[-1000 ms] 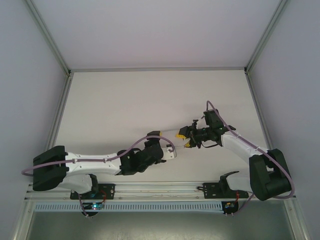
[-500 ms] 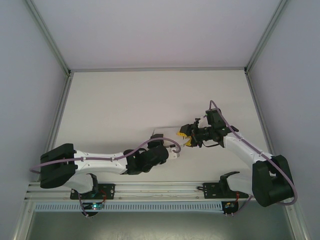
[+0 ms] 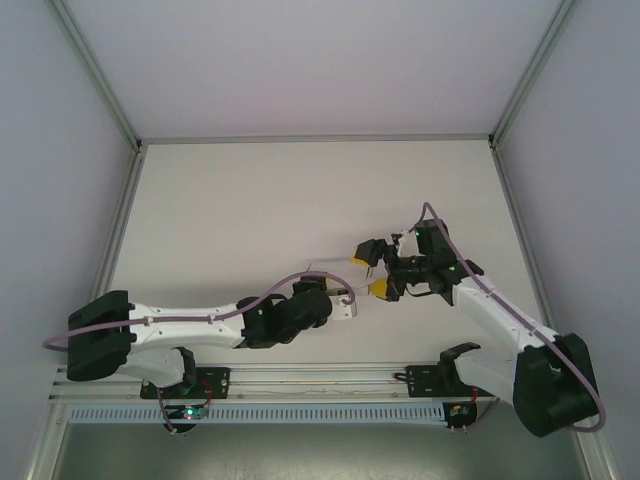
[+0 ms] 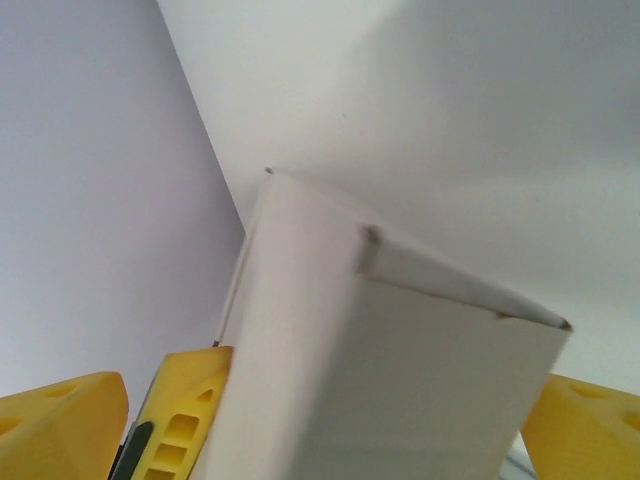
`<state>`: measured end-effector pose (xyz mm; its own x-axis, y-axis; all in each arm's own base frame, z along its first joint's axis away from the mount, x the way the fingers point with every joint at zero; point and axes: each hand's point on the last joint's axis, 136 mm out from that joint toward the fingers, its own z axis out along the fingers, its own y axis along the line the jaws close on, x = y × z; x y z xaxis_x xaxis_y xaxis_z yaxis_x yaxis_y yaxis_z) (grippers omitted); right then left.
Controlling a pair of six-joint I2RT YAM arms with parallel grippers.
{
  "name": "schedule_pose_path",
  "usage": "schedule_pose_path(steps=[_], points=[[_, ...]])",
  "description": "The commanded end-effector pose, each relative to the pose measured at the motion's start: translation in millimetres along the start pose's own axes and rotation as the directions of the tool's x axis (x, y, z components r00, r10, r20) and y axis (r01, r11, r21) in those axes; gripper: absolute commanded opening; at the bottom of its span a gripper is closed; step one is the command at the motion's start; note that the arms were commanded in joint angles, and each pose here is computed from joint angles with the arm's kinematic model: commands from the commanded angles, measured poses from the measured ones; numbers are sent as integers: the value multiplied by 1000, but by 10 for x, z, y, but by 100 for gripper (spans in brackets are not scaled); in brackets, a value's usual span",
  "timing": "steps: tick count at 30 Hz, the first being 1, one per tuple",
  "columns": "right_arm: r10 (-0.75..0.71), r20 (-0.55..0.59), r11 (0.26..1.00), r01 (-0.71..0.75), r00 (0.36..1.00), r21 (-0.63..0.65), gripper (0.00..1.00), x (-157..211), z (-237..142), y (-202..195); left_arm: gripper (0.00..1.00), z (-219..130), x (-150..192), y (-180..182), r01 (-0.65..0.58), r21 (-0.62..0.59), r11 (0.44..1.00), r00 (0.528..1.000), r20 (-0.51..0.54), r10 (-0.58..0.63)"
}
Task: Assemble paper box
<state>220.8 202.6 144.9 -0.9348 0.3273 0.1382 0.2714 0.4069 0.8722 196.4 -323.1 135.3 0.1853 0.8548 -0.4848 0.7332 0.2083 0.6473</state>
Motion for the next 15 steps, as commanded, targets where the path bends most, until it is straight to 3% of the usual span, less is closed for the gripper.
schedule_pose_path(steps=[1,4,8,15], points=[[-172,158,985,166,972,54,99,-132,-122,-30,44,-137,155,-211,88,156,984,992,-104,-72],[-281,314,959,276,907,60,98,-225,-333,64,43,-149,324,-321,110,203,973,978,-195,-69],[-440,474,892,433,763,131,98,-314,-606,136,42,-174,427,-384,151,273,950,962,-262,-78],[-680,500,670,732,537,124,98,-107,-703,447,42,-304,488,-425,305,504,808,941,-289,-174]])
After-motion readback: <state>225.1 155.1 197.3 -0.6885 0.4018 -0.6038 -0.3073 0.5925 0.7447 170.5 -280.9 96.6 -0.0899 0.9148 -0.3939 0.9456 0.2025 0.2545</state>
